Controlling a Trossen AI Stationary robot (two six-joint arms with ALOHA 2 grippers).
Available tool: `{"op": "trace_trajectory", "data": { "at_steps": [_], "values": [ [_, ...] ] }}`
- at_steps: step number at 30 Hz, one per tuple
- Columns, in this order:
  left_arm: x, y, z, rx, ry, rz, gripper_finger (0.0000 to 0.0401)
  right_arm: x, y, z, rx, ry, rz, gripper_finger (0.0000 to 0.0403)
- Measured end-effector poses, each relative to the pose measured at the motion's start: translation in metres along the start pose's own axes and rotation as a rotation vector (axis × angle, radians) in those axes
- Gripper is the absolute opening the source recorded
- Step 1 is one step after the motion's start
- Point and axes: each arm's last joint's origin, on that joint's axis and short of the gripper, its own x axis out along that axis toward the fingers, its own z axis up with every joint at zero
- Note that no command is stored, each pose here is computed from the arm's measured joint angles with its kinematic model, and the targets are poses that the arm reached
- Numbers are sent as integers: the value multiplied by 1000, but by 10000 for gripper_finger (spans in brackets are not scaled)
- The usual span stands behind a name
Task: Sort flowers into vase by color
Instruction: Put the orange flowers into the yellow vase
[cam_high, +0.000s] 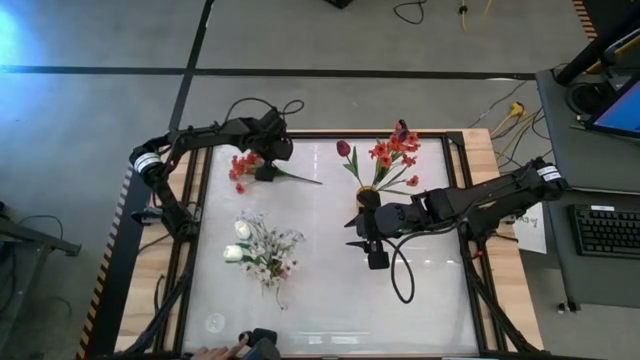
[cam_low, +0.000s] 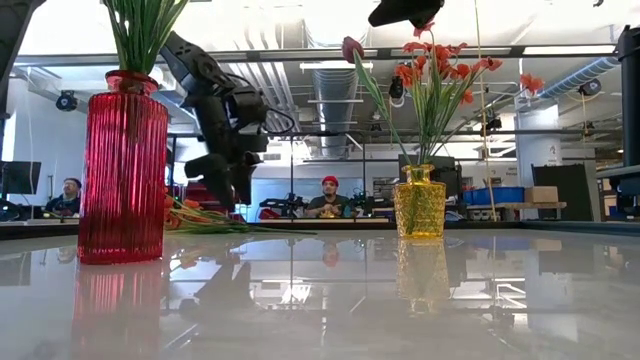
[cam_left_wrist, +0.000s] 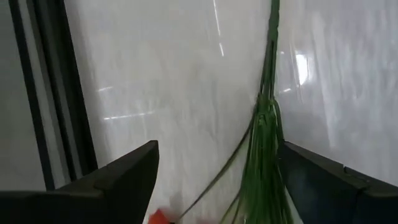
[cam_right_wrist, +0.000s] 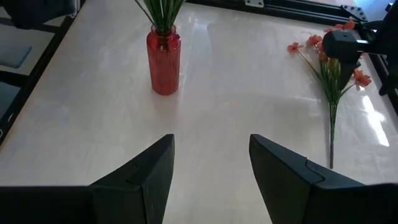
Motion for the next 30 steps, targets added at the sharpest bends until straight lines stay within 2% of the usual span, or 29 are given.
{"op": "trace_trajectory", "data": {
  "at_steps": [15, 18, 23, 30],
  "values": [
    [35, -9, -9, -17, 102, -141, 306, 1, 0, -2, 10, 7, -1, 201],
    [38, -11, -10, -20, 121, -166, 296, 1, 0, -2, 8, 8, -1, 201],
    [39, -12, -10, -19, 128, -176, 250, 1, 0, -2, 5, 10, -1, 201],
    [39, -13, -11, -21, 135, -186, 150, 2, 0, -2, 4, 11, -2, 201]
  ]
}}
